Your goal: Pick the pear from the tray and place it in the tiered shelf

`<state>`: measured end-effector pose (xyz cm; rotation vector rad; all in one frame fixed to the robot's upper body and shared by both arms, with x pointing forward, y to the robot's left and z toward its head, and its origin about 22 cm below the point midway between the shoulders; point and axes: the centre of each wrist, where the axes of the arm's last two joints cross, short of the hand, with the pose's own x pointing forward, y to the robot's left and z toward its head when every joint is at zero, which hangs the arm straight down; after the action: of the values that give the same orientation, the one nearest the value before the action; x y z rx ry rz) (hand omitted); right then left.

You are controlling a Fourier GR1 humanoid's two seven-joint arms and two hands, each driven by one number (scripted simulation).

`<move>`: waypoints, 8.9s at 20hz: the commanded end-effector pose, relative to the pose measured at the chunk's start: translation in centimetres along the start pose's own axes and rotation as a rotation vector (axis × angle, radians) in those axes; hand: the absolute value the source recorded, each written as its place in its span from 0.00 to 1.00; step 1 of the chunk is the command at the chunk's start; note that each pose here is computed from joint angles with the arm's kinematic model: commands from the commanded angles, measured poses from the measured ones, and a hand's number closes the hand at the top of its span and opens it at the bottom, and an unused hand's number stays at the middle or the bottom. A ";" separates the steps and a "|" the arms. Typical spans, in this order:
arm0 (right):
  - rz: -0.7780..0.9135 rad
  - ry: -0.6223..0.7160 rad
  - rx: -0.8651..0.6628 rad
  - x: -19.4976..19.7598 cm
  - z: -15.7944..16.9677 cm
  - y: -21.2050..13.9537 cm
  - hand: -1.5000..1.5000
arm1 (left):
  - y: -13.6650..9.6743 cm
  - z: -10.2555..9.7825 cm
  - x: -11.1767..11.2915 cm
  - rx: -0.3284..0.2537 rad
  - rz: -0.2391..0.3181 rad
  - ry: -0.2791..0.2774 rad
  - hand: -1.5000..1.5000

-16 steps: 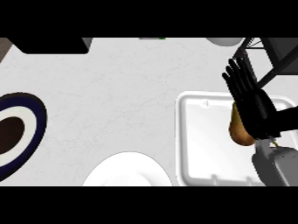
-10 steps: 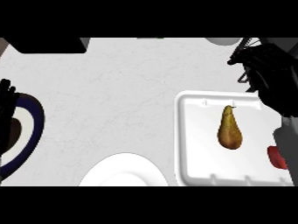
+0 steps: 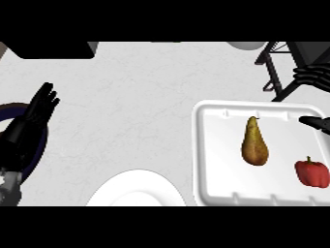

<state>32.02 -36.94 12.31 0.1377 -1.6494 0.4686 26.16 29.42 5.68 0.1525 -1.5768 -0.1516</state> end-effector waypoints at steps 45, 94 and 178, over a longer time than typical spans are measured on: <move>0.832 0.439 0.487 7.5 -4.5 7.9 0.00 | -2.4 -0.3 1.6 -0.049 0.002 0.005 0.50; 1.022 0.547 0.465 -6.1 -3.2 8.0 1.00 | -1.8 0.7 -0.8 -0.024 0.019 -0.008 0.50; 1.192 -0.034 -0.685 19.2 -14.1 -0.6 1.00 | -1.5 0.1 -0.1 -0.038 0.000 -0.007 0.50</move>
<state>41.72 -28.20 31.63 -1.4640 -1.7036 0.6467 25.99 27.62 5.60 0.1172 -1.5761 -0.1904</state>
